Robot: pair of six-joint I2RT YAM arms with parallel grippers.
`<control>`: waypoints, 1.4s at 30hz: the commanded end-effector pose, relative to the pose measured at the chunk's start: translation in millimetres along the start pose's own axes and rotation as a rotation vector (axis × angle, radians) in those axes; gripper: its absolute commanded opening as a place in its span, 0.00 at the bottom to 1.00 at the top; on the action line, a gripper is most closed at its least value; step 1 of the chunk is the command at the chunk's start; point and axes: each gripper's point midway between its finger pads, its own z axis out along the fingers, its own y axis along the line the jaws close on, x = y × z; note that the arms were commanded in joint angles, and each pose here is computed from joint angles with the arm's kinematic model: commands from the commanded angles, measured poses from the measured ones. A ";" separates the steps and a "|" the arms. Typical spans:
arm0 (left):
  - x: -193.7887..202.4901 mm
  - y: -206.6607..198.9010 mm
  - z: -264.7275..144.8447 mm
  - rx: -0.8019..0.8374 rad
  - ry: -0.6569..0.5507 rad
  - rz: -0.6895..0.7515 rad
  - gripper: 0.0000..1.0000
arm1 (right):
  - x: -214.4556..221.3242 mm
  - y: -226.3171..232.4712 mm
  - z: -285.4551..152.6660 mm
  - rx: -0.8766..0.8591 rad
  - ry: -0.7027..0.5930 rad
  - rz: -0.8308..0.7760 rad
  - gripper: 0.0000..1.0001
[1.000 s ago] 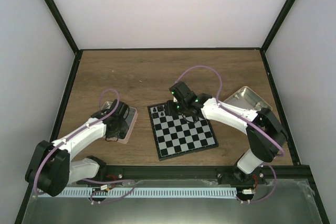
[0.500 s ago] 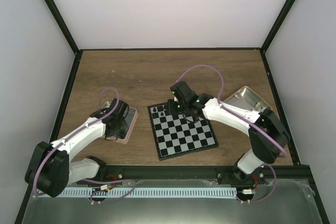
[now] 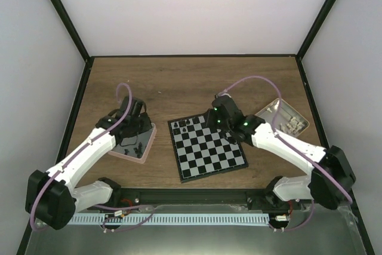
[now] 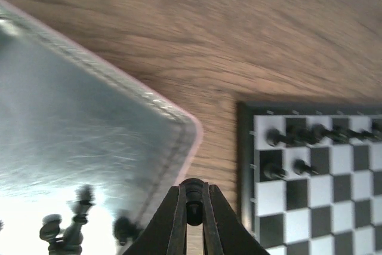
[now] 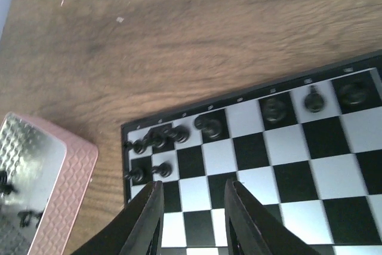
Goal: Set up the chess pieces on the board
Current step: Pick up the chess piece from the storage box, then place the chess piece on the chessboard.
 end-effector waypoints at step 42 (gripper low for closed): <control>71.0 -160.4 98.0 -0.043 0.212 0.650 0.08 | -9.3 -81.1 -47.9 0.147 -0.228 0.244 0.36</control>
